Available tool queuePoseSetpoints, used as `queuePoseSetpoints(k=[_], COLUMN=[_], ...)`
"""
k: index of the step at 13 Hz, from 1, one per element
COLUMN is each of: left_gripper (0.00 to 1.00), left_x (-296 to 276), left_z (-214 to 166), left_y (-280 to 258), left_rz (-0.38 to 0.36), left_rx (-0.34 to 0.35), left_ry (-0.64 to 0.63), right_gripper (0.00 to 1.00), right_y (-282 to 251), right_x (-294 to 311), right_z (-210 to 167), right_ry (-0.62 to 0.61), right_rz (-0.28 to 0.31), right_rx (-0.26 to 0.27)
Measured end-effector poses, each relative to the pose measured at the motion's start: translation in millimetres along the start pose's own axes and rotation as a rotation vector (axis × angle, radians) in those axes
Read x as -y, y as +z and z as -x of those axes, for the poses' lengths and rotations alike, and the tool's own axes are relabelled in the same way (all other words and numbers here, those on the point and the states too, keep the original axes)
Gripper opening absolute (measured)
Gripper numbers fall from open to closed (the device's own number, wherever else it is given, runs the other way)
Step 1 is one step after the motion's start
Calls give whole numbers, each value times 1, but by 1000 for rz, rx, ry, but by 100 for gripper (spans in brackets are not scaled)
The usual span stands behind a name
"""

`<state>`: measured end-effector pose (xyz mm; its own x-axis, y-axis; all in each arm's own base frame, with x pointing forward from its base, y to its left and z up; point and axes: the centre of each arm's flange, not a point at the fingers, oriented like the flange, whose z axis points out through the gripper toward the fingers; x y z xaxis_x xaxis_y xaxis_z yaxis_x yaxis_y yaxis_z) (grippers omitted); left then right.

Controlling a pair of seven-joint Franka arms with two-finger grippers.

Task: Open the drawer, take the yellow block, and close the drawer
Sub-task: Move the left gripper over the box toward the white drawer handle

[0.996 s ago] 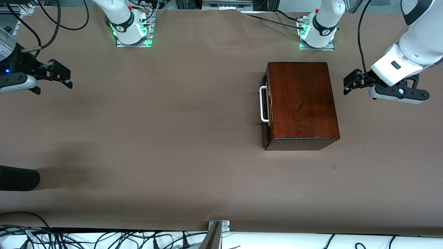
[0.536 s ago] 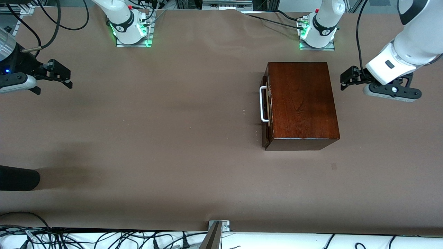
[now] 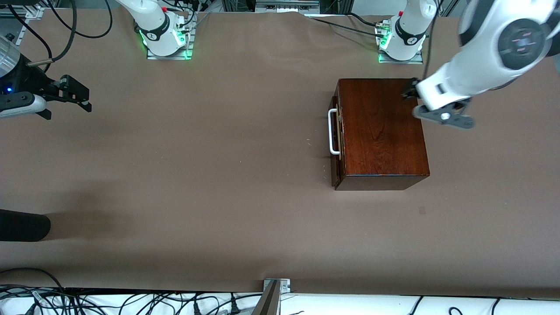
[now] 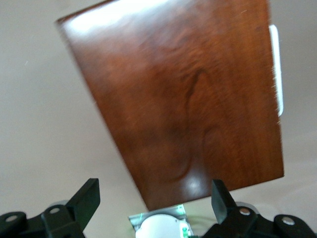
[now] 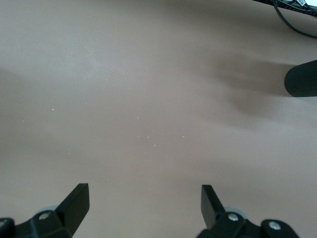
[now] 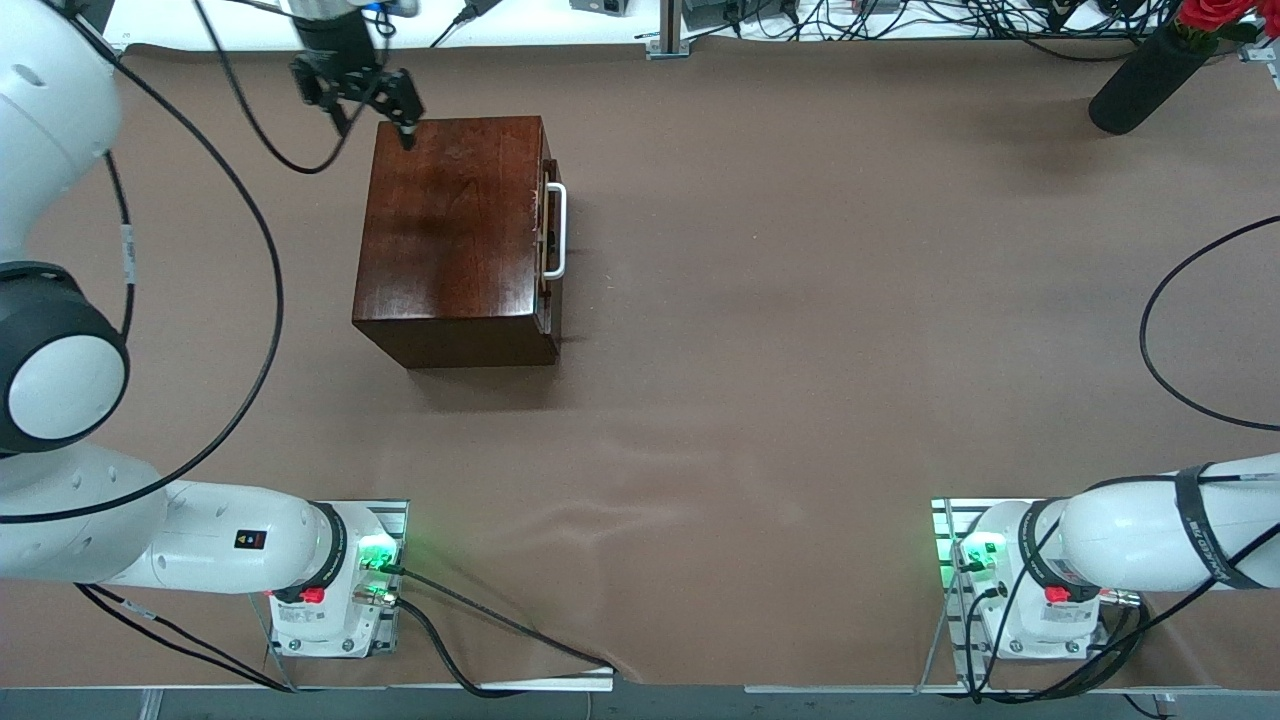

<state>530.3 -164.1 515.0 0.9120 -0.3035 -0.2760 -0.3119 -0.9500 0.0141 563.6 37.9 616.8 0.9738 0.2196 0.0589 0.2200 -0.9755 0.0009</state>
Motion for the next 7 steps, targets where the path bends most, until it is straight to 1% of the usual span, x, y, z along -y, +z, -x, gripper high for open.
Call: queuePoseSetpoints(k=[1,3,5,6,7], left_gripper=[100,100,100,100,100], left_x=[-21,-65,-116,-142,-165], left_z=[-9,-23,-39,-46,-51], left_y=[4,12,28,41,55], left_rz=[-3,0,17,12,-17], left_rx=[-23,-37,-64,-71,-76], left_ry=[22,19,-33,-61,-74], right_gripper=[100,100,100,100,100], right_y=[0,0,0,0,0], right_x=[0,0,0,0,0], right_z=[0,0,0,0,0], right_ry=[0,0,0,0,0], right_rz=[0,0,0,0,0], right_rx=[0,0,0,0,0])
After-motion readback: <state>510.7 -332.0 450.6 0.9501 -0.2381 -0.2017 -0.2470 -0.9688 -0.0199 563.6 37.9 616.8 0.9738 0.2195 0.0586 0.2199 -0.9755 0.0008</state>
